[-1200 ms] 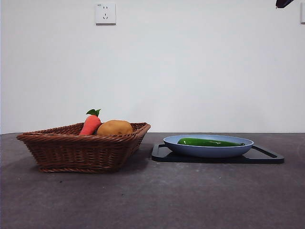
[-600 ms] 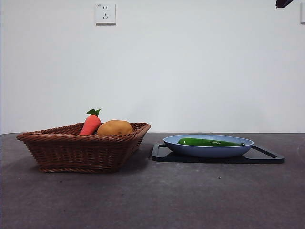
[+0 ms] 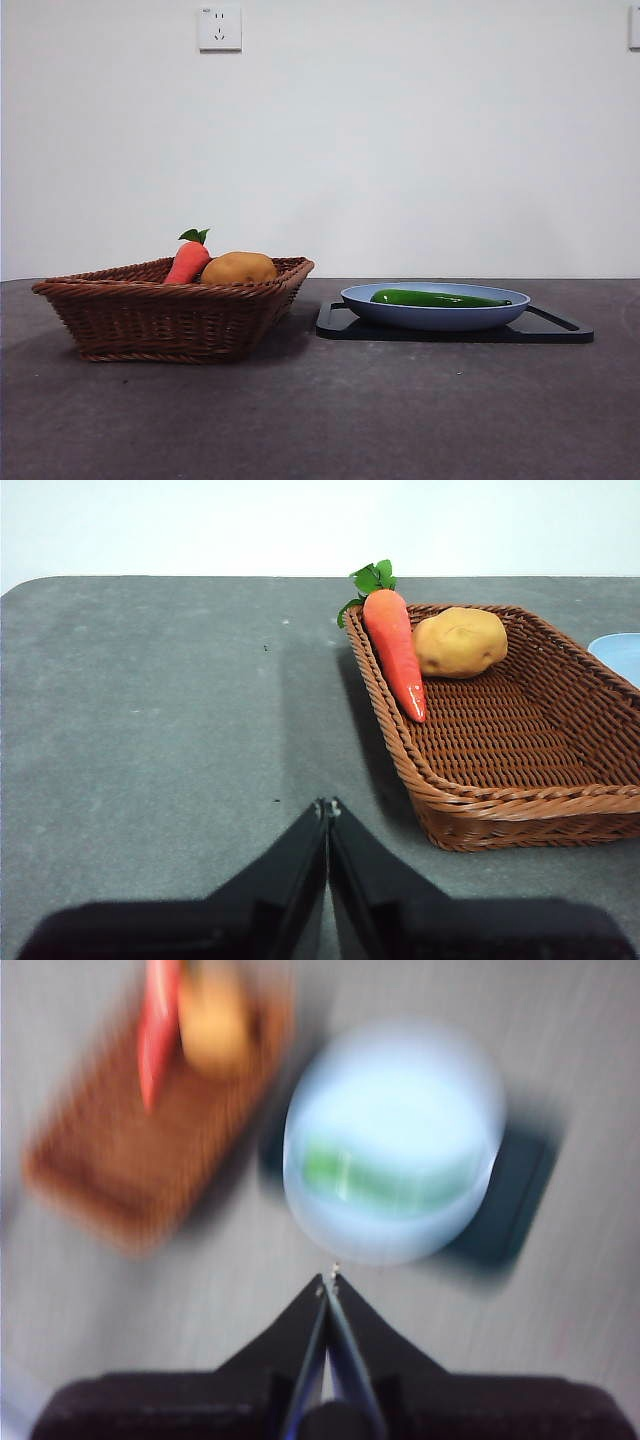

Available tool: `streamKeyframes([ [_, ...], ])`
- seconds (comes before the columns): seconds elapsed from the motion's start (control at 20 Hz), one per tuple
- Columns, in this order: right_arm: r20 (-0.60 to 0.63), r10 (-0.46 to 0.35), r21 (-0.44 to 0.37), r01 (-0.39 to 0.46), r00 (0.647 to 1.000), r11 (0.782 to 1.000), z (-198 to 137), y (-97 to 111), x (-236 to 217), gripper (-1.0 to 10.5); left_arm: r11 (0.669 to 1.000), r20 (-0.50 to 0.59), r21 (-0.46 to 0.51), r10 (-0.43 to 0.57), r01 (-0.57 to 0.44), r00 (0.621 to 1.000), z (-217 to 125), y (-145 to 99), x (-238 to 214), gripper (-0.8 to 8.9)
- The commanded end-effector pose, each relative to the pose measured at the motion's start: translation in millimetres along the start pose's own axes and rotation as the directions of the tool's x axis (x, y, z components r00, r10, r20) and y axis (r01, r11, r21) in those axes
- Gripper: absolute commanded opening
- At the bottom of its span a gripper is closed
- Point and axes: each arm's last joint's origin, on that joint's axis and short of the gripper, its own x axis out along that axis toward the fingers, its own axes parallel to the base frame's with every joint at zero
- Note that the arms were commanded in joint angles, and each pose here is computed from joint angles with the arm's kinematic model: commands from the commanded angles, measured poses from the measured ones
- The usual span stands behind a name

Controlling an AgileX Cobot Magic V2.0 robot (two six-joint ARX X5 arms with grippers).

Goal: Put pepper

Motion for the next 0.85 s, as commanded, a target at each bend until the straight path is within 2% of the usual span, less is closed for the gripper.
streamKeyframes([
  [0.05, 0.100, -0.037, 0.027, 0.034, 0.994, 0.999, -12.3, -3.3, -6.6, 0.1, 1.000, -0.009, -0.008, 0.003, -0.003, 1.000, -2.0, 0.5, 0.3, 0.08],
  [0.15, 0.192, -0.079, 0.036, 0.073, 0.978, 0.997, -34.9, -7.7, -6.2, 0.1, 1.000, -0.009, -0.008, 0.004, -0.004, 1.000, -2.0, 0.5, 0.3, 0.08],
  [0.4, 0.400, -0.163, 0.078, 0.143, 0.902, 0.987, -113.0, -8.8, 3.8, 0.1, 1.000, -0.009, -0.008, 0.004, -0.004, 1.000, -2.0, 0.5, 0.3, 0.08],
  [0.6, 0.483, -0.199, 0.072, 0.188, 0.853, 0.979, -166.7, -7.3, 19.6, 0.1, 1.000, -0.009, -0.008, 0.003, -0.003, 1.000, -2.0, 0.5, 0.3, 0.08],
  [0.85, 0.507, -0.313, 0.163, 0.268, 0.803, 0.950, -201.7, -9.8, 34.5, 0.1, 1.000, -0.009, -0.008, 0.003, -0.003, 1.000, -2.0, 0.5, 0.3, 0.08],
])
